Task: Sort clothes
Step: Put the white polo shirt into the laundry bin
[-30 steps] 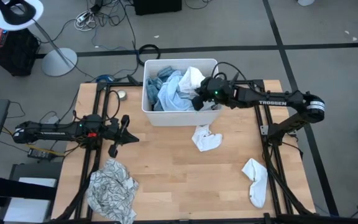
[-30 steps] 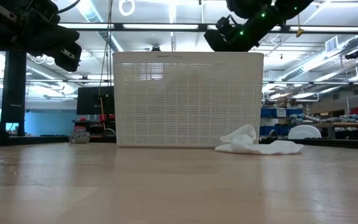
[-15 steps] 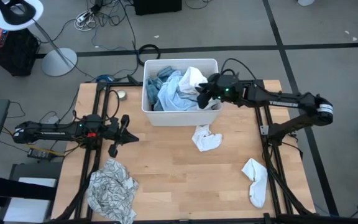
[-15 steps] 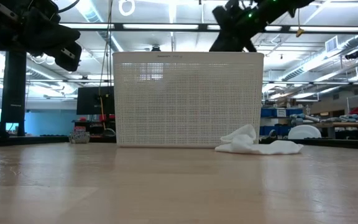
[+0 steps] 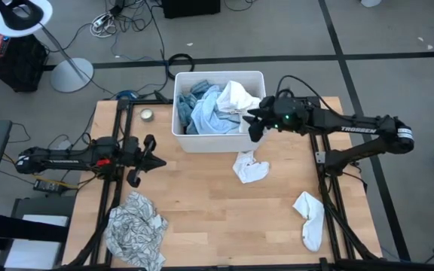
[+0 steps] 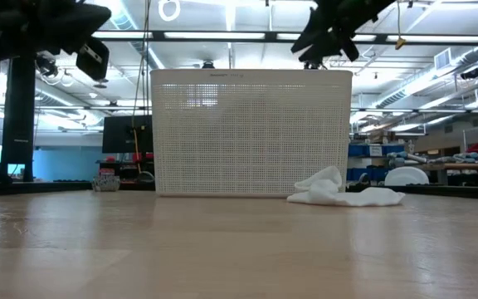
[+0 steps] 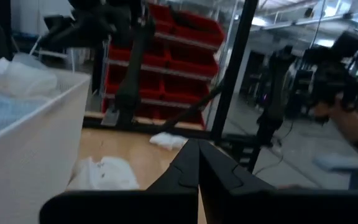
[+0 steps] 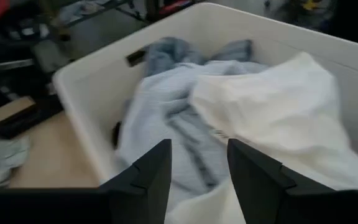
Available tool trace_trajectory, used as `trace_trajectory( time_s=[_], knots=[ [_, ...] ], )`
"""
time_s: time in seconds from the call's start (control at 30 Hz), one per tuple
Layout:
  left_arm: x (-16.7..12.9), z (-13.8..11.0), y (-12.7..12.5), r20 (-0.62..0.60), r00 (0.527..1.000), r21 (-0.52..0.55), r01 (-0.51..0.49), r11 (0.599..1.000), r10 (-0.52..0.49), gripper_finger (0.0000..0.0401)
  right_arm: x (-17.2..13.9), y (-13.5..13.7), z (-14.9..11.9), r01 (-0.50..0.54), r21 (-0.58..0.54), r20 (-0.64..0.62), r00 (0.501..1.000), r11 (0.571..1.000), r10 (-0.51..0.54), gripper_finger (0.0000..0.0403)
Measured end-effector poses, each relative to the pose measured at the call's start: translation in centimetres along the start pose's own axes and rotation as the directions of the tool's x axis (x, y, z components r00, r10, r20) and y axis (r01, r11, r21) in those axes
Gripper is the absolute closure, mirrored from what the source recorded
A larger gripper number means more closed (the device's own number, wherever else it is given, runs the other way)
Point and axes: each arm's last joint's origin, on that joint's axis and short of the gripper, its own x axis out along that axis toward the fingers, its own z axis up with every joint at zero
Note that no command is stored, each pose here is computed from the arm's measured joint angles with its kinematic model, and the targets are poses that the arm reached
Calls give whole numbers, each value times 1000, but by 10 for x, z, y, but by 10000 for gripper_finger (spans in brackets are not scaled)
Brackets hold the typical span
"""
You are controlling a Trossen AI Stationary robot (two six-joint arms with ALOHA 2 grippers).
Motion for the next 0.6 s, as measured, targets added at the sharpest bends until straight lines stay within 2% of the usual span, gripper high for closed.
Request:
trace_trajectory(
  time_s=[0.1, 0.23, 0.37, 0.6],
  knots=[
    [0, 0, -1, 3, 1000, -8, 10, 1000, -10, 396, -8, 9, -1, -38, -18, 7, 999, 999, 38, 243],
    [0, -7, 0, -57, 997, -53, -48, 997, 45, 397, -16, 18, -4, -77, -38, 4, 997, 996, 77, 243],
    [1, -11, -3, -93, 994, -79, -59, 995, 52, 398, -21, 28, -9, -115, -57, -19, 993, 992, 114, 244],
    [2, 10, -17, -222, 966, -60, -148, 987, 131, 398, -26, 39, -18, -127, -65, -54, 991, 990, 123, 245]
  ],
)
